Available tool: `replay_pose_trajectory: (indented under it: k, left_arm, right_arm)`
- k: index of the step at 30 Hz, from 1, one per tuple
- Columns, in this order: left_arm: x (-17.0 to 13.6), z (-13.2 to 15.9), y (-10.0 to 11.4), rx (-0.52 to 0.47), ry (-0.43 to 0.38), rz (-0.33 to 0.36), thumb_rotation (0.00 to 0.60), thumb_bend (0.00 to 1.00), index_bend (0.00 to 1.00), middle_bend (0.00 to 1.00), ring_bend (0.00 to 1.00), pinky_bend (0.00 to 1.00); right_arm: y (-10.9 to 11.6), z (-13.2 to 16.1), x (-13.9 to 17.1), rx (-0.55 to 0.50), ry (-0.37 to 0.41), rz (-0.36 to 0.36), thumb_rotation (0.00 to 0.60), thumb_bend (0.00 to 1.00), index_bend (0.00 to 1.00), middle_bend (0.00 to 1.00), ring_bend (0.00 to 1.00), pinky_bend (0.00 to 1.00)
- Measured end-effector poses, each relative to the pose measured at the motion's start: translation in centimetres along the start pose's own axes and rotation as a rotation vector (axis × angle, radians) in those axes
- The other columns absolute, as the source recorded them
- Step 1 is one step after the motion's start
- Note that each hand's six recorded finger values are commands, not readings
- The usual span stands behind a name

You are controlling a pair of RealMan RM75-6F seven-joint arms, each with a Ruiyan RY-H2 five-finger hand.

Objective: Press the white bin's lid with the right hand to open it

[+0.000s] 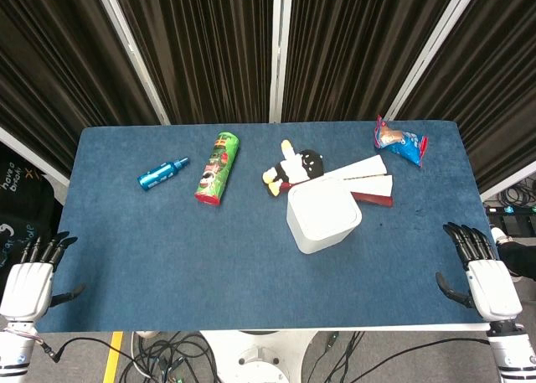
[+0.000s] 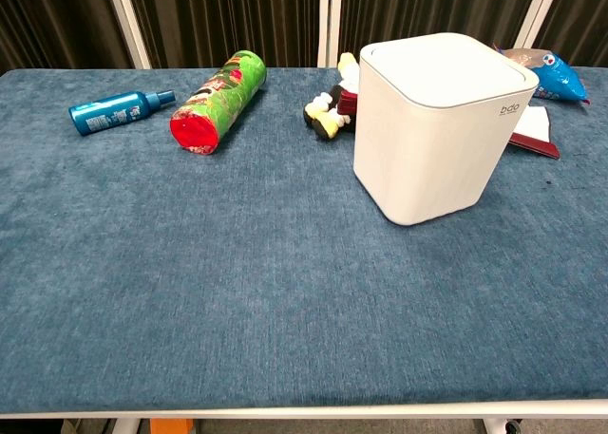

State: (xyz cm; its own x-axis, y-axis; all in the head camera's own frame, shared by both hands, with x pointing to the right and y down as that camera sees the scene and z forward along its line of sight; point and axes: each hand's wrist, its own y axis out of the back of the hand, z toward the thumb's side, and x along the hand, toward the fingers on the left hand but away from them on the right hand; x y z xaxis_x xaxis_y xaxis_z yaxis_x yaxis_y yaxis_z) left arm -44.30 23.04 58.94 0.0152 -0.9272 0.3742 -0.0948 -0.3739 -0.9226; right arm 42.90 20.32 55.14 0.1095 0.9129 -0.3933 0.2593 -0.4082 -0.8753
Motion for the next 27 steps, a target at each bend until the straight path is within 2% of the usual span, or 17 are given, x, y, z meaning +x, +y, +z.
replay_pose_trajectory:
  k: [7,13,22,27]
  left_arm:
    - [0.0,0.0,0.1,0.006,-0.005,0.001,0.6,0.0,0.19,0.13,0.02,0.09]
    - [-0.1,0.3,0.2,0.006,-0.009,0.002,0.6,0.0,0.19,0.13,0.02,0.09]
    - [-0.1,0.5,0.6,0.009,-0.018,0.011,0.6,0.0,0.19,0.13,0.02,0.09]
    - [-0.1,0.5,0.5,0.005,-0.015,0.009,0.6,0.0,0.19,0.13,0.02,0.09]
  right_arm:
    - [-0.3,0.2,0.0,-0.005,0.01,0.008,0.6,0.29,0.0,0.05,0.0,0.0]
    - [0.0,1.0,-0.5,-0.007,0.06,0.009,0.6,0.29,0.0,0.05,0.0,0.0]
    - [1.0,5.4,-3.8,0.007,0.259,0.063,0.6,0.29,0.0,0.09,0.0,0.0]
    - [0.8,9.0,-7.0,0.036,0.369,0.12,0.6,0.29,0.12,0.14,0.0,0.0]
